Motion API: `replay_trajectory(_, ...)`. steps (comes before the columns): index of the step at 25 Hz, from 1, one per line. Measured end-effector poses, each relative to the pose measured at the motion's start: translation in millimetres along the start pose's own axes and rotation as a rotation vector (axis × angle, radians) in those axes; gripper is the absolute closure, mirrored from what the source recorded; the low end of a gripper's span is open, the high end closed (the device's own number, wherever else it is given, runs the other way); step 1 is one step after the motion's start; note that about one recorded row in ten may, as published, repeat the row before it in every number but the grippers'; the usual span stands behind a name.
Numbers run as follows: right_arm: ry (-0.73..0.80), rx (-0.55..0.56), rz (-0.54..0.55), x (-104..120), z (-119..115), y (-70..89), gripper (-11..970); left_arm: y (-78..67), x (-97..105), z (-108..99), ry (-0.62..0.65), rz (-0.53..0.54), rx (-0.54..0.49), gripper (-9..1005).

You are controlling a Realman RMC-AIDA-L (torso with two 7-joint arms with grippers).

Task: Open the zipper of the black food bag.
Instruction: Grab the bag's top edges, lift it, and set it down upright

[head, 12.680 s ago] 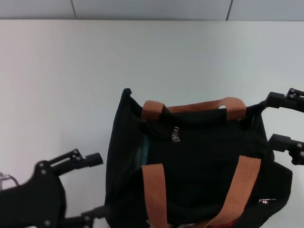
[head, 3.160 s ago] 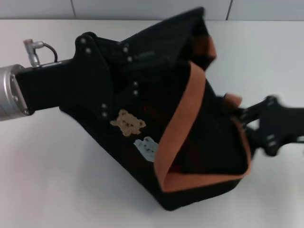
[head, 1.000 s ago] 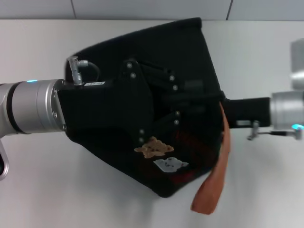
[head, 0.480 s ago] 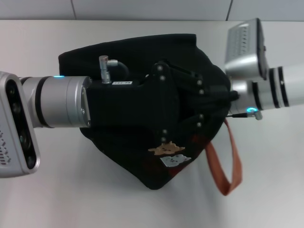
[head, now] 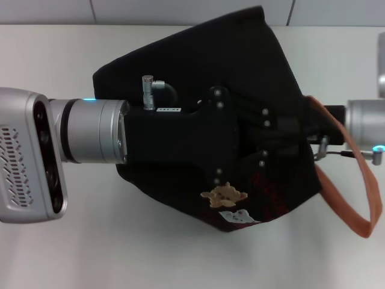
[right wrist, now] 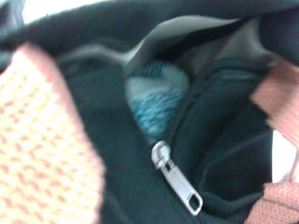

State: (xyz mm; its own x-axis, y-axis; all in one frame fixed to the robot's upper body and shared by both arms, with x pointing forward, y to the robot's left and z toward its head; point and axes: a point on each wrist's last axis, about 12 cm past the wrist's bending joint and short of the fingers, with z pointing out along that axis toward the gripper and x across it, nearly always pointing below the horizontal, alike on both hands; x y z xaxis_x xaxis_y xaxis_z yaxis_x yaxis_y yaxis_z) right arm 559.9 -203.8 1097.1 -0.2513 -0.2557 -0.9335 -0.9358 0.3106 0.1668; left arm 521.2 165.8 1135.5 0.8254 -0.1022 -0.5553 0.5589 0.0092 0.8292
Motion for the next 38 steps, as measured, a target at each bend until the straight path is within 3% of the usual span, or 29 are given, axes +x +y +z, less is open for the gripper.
replay_trajectory(6,-0.061,0.021,0.025,1,-25,-2.7,238,-1.2,2,3,0.014,-0.001,0.017,845)
replay_trajectory(12,-0.058,0.025,0.025,2,-36,-3.4,238,-0.1,2,2,0.017,0.003,0.015,845)
replay_trajectory(16,-0.065,0.022,0.027,1,-47,-4.0,238,3.5,4,-11,0.064,0.008,-0.054,845)
replay_trajectory(26,-0.122,0.032,0.058,-7,-100,-7.9,238,6.1,1,-21,0.080,0.025,-0.097,845)
replay_trajectory(38,-0.197,0.065,0.093,-15,-139,-5.6,239,11.6,-2,-41,0.128,0.051,-0.198,846)
